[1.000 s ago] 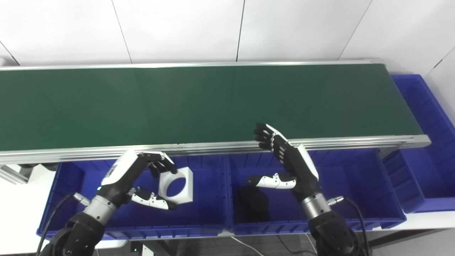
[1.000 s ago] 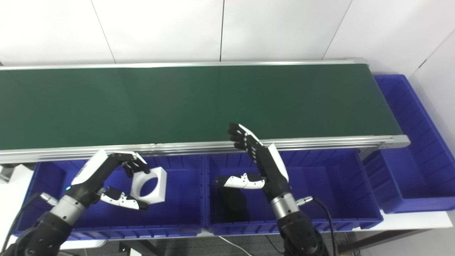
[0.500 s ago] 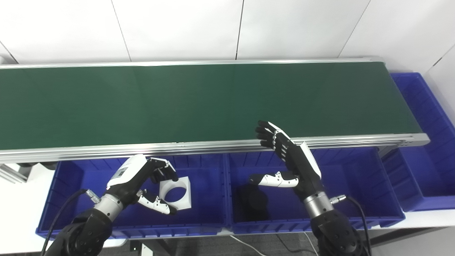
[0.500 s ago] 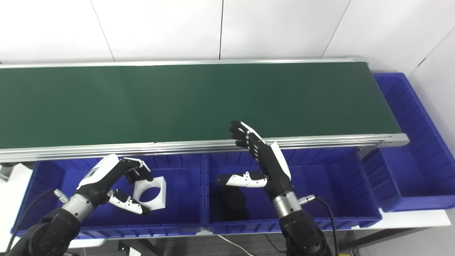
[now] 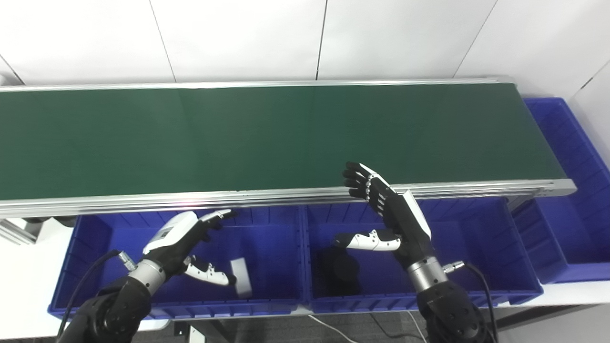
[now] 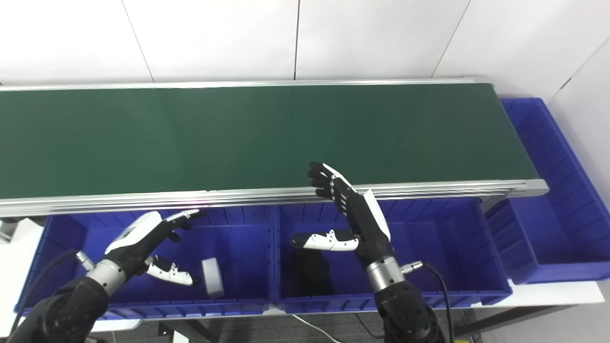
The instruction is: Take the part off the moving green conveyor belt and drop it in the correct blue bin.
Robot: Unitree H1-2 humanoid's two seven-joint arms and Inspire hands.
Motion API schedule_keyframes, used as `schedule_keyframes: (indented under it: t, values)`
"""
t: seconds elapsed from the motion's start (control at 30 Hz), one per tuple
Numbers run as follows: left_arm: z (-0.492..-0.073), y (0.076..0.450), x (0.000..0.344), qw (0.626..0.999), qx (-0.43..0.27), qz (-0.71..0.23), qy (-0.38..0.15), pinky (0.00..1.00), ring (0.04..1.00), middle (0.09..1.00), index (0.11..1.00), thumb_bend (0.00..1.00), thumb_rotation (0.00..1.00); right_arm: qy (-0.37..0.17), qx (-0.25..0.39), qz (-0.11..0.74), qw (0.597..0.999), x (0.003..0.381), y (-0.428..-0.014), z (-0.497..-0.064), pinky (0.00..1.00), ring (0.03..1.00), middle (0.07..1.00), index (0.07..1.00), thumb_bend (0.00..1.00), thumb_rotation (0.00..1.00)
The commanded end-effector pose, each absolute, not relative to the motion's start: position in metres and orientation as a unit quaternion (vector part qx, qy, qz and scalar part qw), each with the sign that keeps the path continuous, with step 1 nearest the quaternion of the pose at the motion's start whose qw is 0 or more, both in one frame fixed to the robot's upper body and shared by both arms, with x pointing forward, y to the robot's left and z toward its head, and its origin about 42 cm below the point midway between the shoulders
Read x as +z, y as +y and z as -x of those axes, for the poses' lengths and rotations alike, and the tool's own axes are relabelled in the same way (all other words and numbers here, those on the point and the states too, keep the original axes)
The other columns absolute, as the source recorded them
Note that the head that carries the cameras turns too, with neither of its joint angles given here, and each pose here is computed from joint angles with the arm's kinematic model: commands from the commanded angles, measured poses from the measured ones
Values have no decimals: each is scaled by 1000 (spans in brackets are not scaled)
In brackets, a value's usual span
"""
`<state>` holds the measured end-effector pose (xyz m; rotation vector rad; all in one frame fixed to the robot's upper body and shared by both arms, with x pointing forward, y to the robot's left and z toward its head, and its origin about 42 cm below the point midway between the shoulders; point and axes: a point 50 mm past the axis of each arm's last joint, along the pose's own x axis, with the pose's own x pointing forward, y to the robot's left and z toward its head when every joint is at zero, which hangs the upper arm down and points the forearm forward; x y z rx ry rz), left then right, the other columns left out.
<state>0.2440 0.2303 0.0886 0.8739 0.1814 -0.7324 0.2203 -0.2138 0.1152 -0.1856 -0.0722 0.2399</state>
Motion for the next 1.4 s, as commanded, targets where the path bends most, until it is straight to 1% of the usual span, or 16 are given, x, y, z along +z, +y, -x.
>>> schedule_keyframes:
  t: [0.0,0.07,0.13,0.23,0.27,0.33,0.4,0.43,0.57,0.67,0.73,0.77,0.9,1.07,1.27,1.37]
  values:
    - [-253,233,108,839,-361,-403,62,907,977,998,968,843,210,-55,119,88,988,125,-212,-221,814,841,851,880,964,324]
    - [-252,234,109,844,-375,-378,61,923,991,1000,972,867,228,-56,120,89,987,125,-212,-222,816,842,853,881,965,324]
    - [-251,235,110,857,-384,-340,48,897,997,1000,986,878,247,-55,120,91,987,124,-212,-222,823,848,857,883,968,330]
    - [-251,236,110,874,-386,-294,32,918,987,1000,980,903,222,-54,121,92,987,124,-212,-221,831,854,861,882,970,330]
    - [-250,235,110,881,-383,-276,21,918,987,1000,980,903,222,-54,122,92,987,124,-213,-221,831,854,861,882,970,330]
    - [-248,232,110,895,-376,-240,1,939,983,988,975,930,260,-54,124,93,986,123,-213,-221,835,862,867,884,968,328]
    - [-246,229,110,909,-366,-200,-18,926,973,983,970,947,283,-52,126,94,986,123,-214,-221,827,861,866,884,972,326]
    - [-245,228,110,916,-358,-180,-23,917,961,973,956,956,284,-50,127,94,986,122,-214,-221,825,863,868,885,974,321]
    - [-241,222,110,935,-332,-120,-37,917,960,967,948,952,268,-43,132,92,986,121,-215,-219,826,864,871,887,978,316]
    - [-239,218,108,944,-308,-103,-56,893,944,970,960,952,299,-37,133,92,986,121,-216,-219,835,870,879,893,983,320]
    - [-237,217,106,949,-291,-97,-68,847,918,963,976,946,363,-33,134,92,986,121,-216,-218,841,874,883,897,988,315]
    - [-236,217,105,952,-284,-94,-71,840,913,961,980,943,373,-32,134,91,986,121,-217,-217,844,874,883,899,991,312]
    - [-235,217,100,958,-257,-91,-85,845,908,955,988,904,359,-27,136,94,986,121,-219,-217,853,877,884,906,981,306]
    - [-235,217,96,966,-235,-73,-81,853,913,953,977,893,330,-24,136,97,986,120,-221,-216,854,877,889,908,978,300]
    - [-233,219,92,969,-223,-73,-82,849,916,951,968,899,332,-25,133,96,986,118,-222,-215,847,875,888,903,986,299]
    - [-231,220,90,972,-212,-63,-81,853,915,946,955,918,313,-25,133,95,986,116,-222,-213,846,873,886,902,979,293]
